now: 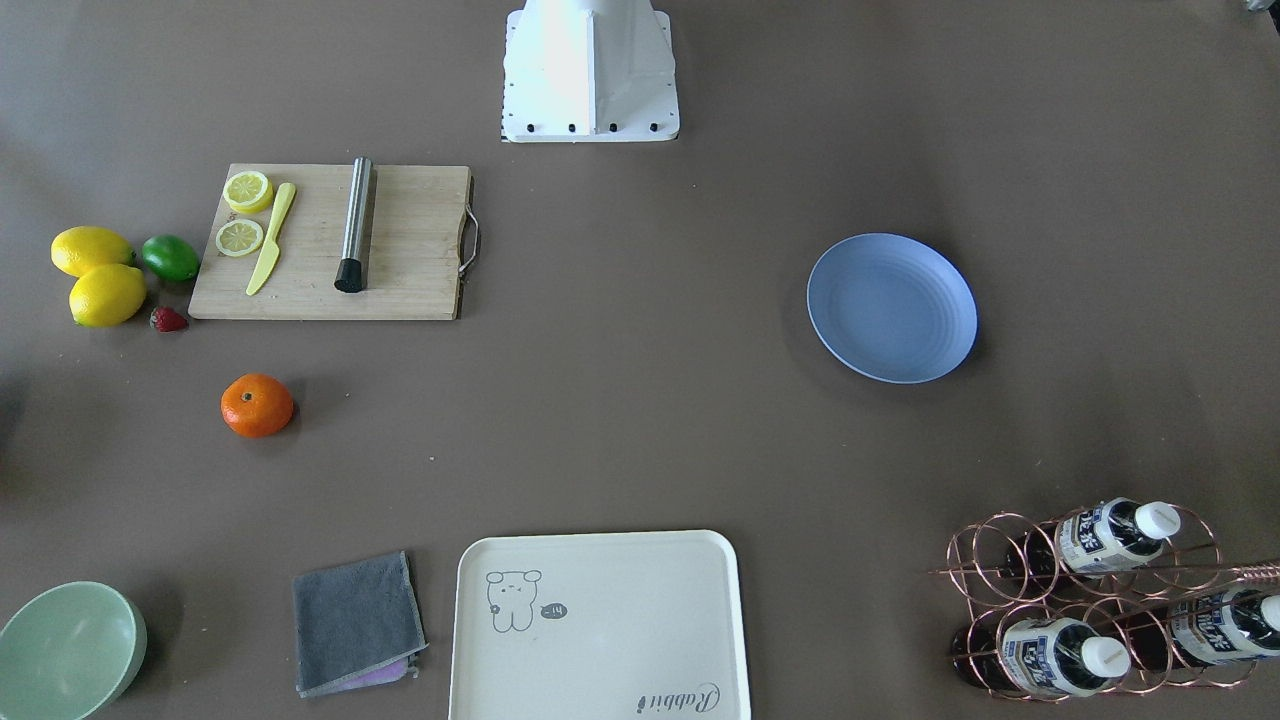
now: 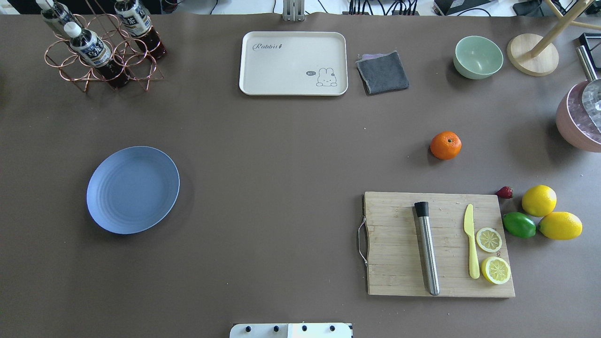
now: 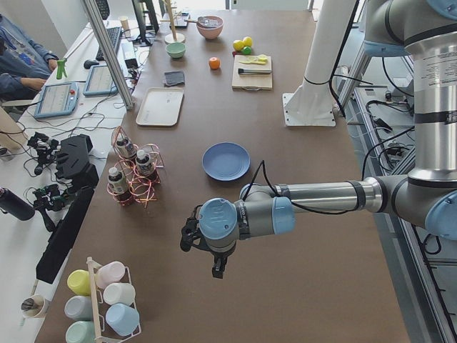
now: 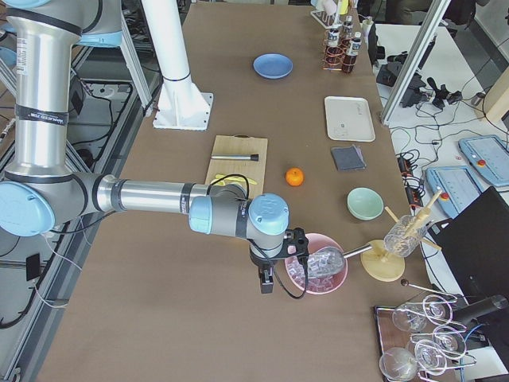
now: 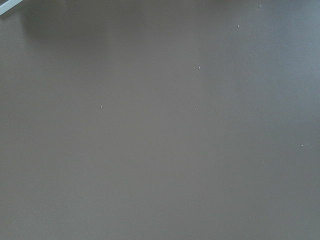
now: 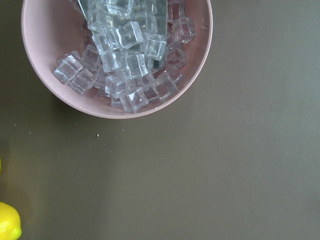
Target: Pick orange to plate
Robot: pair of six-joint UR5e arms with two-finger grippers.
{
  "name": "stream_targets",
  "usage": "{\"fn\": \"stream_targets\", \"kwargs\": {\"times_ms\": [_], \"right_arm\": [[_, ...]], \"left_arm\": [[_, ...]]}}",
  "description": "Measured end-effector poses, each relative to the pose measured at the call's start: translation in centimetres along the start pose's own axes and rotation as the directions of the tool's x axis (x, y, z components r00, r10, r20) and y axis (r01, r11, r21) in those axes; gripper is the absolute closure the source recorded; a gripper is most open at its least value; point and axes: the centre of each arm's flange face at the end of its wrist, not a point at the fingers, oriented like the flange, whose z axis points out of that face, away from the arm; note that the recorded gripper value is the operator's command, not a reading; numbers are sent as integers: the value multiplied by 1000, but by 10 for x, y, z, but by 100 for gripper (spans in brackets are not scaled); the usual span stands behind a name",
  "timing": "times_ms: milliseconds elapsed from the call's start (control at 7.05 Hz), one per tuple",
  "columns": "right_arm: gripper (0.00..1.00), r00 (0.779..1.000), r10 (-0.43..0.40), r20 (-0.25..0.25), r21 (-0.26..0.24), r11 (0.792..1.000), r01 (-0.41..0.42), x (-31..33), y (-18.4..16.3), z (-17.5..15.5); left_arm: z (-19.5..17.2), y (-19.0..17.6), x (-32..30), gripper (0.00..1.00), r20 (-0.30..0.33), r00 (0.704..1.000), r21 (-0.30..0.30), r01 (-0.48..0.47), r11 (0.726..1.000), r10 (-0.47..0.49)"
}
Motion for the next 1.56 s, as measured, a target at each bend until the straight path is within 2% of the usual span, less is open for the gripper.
{"fn": "stream_targets", "kwargs": {"times_ms": [709,1560], "right_arm": [[0,1000,-2,13,18,1000,1,-6,-9,-7],[0,1000,-20,19,42,999,20,-16,-16,-18]], "left_arm": [[-19,-19,17,2,9,999,45,-46,998,46],[-27,-30,24,2,12,998,63,-54,997,53]]}}
